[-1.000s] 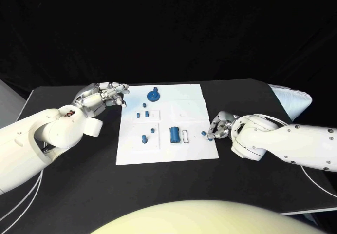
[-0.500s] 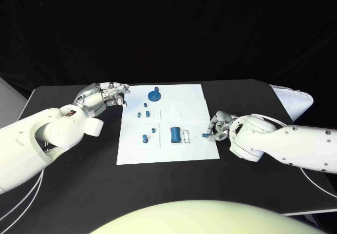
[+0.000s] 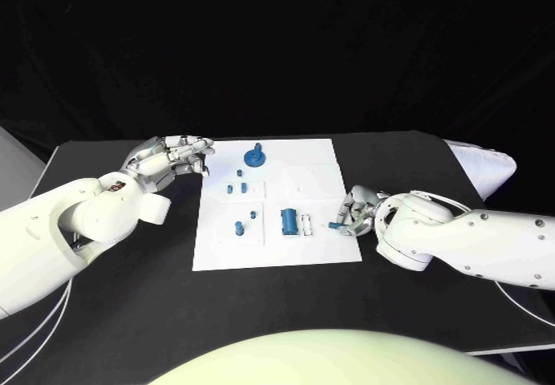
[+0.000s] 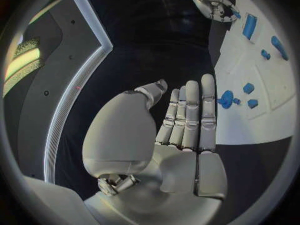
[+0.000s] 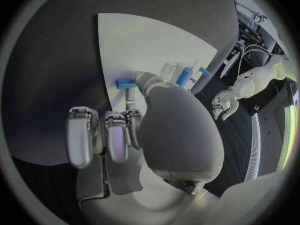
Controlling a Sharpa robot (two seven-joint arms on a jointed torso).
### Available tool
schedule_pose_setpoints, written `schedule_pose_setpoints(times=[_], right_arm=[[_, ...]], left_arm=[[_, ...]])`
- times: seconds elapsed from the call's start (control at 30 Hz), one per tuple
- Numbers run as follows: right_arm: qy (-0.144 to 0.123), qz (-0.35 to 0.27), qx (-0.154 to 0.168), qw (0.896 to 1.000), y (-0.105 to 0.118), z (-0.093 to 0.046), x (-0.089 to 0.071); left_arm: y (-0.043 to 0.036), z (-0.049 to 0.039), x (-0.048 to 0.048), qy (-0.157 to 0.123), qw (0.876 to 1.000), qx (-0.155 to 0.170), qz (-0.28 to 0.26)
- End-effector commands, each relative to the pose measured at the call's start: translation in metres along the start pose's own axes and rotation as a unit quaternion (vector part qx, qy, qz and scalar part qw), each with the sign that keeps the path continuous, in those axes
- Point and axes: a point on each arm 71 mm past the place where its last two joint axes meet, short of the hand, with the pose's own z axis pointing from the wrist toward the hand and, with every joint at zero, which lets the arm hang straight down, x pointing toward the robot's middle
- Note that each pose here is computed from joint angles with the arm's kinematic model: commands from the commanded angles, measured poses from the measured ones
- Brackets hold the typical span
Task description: Assemble the parts on the task board
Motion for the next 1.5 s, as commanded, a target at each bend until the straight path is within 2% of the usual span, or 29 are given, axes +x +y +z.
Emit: schedule_pose_setpoints(times=[0.03, 0.23, 0.5, 0.93, 1.5], right_arm=[[-0.005, -0.008, -0.006, 1.0, 0.005, -0.003, -0.001], [-0.021, 0.012, -0.034, 0.999, 0.021, -0.007, -0.01], [-0.013, 0.024, -0.058, 0.998, 0.041, -0.007, -0.009], [0.028, 0.017, -0.042, 0.999, 0.053, 0.003, 0.004], [0.048, -0.011, -0.034, 0.998, 0.055, 0.007, 0.009]], left_arm=[[-0.0002, 0.0, 0.0023, 0.009, 1.0, 0.003, -0.001], [-0.0003, -0.0002, 0.0023, 0.009, 1.0, 0.003, -0.001], [-0.0004, -0.0003, 0.0027, 0.01, 1.0, 0.003, -0.001], [-0.0006, -0.0008, 0.0029, 0.012, 1.0, 0.002, -0.001], [-0.0008, -0.0014, 0.0027, 0.013, 1.0, 0.001, 0.0]])
